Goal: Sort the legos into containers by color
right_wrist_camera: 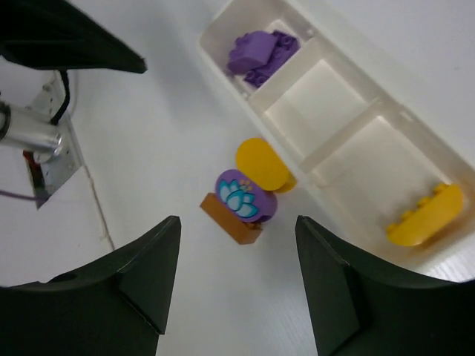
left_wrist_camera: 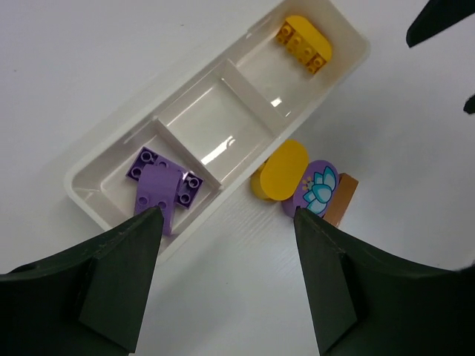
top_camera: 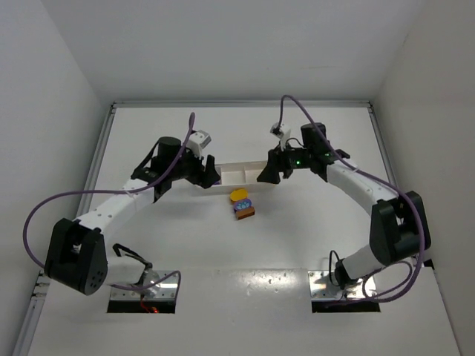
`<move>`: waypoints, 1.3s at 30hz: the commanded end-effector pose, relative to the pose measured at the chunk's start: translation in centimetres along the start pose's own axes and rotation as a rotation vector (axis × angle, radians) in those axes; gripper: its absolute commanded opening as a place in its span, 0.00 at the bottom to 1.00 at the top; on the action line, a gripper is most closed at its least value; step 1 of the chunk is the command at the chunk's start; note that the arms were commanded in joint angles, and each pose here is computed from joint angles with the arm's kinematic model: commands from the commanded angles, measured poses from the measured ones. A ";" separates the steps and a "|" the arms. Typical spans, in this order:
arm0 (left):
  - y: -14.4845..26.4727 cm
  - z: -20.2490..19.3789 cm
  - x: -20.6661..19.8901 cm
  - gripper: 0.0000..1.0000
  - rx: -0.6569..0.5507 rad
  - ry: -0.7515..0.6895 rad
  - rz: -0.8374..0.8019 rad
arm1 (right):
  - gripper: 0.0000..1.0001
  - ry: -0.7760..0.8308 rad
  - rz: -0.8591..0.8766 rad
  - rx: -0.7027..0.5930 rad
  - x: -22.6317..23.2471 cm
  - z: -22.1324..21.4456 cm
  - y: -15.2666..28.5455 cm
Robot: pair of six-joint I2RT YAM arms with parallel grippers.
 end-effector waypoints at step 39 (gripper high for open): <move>4.1 0.2 0.4 0.77 -0.107 -0.059 0.163 | 1.00 -0.151 -0.585 0.339 5.8 -8.2 -11.0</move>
Point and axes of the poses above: each gripper's point midway between its finger pads, its own y axis back along the fingers, its own x axis along the line the jaws close on, z = x × y, the point moved 6 cm from there along y, back along the fingers, and after that the axes turned 9 degrees about y, right-handed, at the moved point
